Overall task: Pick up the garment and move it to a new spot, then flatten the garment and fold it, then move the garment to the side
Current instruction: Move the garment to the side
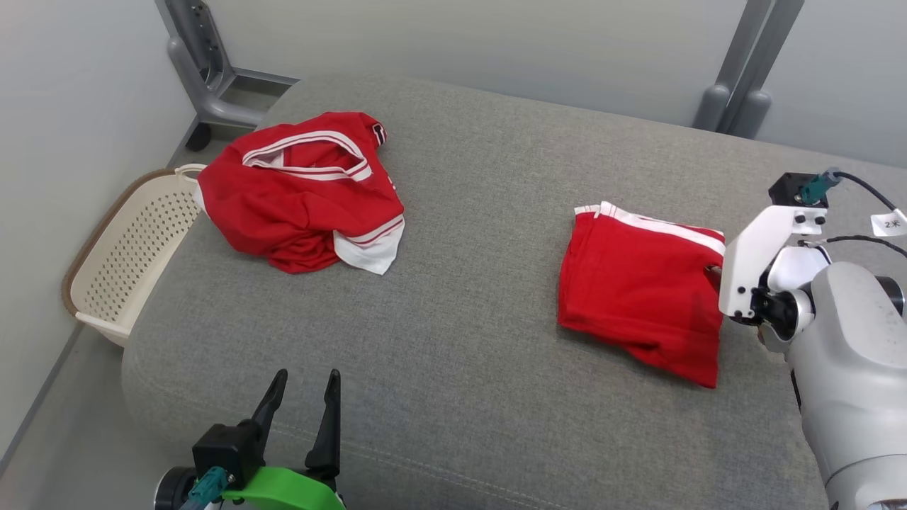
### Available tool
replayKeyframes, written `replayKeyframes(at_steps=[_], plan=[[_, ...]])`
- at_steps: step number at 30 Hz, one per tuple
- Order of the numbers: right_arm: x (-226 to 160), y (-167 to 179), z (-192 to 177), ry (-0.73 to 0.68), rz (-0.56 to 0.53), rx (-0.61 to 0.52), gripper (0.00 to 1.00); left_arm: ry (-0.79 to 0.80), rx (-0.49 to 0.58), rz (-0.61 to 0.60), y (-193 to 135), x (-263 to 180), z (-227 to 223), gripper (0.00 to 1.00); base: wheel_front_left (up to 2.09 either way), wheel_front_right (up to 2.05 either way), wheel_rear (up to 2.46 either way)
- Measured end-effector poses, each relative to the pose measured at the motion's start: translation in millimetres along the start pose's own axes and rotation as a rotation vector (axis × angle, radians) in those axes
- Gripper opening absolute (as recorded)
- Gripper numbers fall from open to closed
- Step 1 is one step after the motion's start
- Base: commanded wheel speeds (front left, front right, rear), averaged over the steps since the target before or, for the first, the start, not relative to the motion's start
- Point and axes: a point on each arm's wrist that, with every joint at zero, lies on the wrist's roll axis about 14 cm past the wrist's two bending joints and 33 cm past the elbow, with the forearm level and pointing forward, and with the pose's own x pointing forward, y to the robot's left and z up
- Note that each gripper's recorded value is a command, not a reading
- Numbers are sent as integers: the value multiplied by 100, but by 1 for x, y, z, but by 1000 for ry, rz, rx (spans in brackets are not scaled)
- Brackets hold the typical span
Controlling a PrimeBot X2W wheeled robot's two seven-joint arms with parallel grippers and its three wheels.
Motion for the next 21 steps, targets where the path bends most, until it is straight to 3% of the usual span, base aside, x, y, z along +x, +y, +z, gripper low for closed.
replayKeyframes(at_steps=[9, 21], plan=[[5, -21, -43, 95, -40, 146, 100, 30, 7, -28, -8, 12, -7, 100, 0, 0, 0], [18, -20, -53, 115, -42, 204, 100, 49, 18, -20, -6, 17, -11, 100, 0, 0, 0]])
